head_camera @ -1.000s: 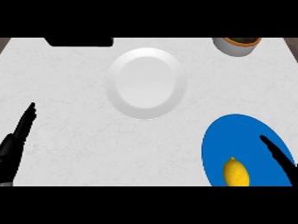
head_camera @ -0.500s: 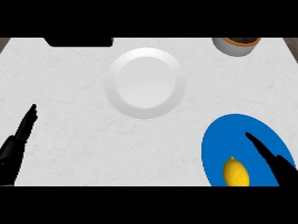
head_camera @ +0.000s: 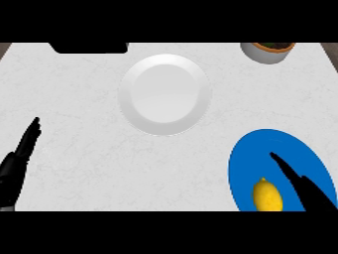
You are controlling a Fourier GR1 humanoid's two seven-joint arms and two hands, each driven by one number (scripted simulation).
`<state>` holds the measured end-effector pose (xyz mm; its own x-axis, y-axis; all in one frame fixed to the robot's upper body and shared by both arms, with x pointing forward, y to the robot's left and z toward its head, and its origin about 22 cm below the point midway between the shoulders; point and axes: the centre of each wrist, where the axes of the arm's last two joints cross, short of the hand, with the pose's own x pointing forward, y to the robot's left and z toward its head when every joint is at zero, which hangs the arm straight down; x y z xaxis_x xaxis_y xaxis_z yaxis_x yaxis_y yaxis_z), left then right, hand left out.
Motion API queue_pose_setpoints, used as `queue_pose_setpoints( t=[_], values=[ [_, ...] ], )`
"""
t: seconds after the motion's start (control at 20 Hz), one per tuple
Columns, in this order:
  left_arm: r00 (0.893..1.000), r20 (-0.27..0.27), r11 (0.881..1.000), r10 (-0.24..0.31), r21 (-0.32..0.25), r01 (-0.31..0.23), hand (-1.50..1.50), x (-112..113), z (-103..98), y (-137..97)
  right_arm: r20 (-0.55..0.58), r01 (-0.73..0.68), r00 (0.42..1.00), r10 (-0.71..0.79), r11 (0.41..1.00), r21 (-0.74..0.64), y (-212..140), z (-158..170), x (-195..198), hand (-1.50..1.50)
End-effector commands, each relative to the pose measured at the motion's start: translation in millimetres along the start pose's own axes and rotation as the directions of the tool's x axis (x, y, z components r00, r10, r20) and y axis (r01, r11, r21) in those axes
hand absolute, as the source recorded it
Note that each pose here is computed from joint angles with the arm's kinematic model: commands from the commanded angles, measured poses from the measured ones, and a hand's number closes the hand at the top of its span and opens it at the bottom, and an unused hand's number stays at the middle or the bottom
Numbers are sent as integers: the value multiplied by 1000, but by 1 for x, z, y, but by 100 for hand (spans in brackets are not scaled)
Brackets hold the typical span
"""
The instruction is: Pick the lemon from the plate and place it in the plate
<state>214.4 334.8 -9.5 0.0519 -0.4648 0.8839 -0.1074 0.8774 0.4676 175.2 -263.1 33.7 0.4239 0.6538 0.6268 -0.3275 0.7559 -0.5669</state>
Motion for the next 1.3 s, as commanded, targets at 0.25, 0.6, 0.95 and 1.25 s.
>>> queue_pose_setpoints(
  t=[0.25, 0.6, 0.95, 1.25],
  values=[
    [1000, 7, 1000, -23, 12, 23, 0, -1, 9, 10, 79, 21, 997, -17, 999, -42, 18, -20, -2, 150],
    [1000, 1, 1000, 0, -1, 0, 0, 10, -5, 8, 104, -78, 991, 88, 992, -95, -10, -45, -8, 150],
    [997, 81, 997, 3, -72, 3, 0, 27, -25, -9, -9, -470, 872, 489, 834, -289, -135, -94, 30, 150],
    [999, 48, 998, -5, -66, 8, 0, 21, -20, 5, 84, -407, 852, 516, 756, -513, -185, -118, 40, 150]
  ],
)
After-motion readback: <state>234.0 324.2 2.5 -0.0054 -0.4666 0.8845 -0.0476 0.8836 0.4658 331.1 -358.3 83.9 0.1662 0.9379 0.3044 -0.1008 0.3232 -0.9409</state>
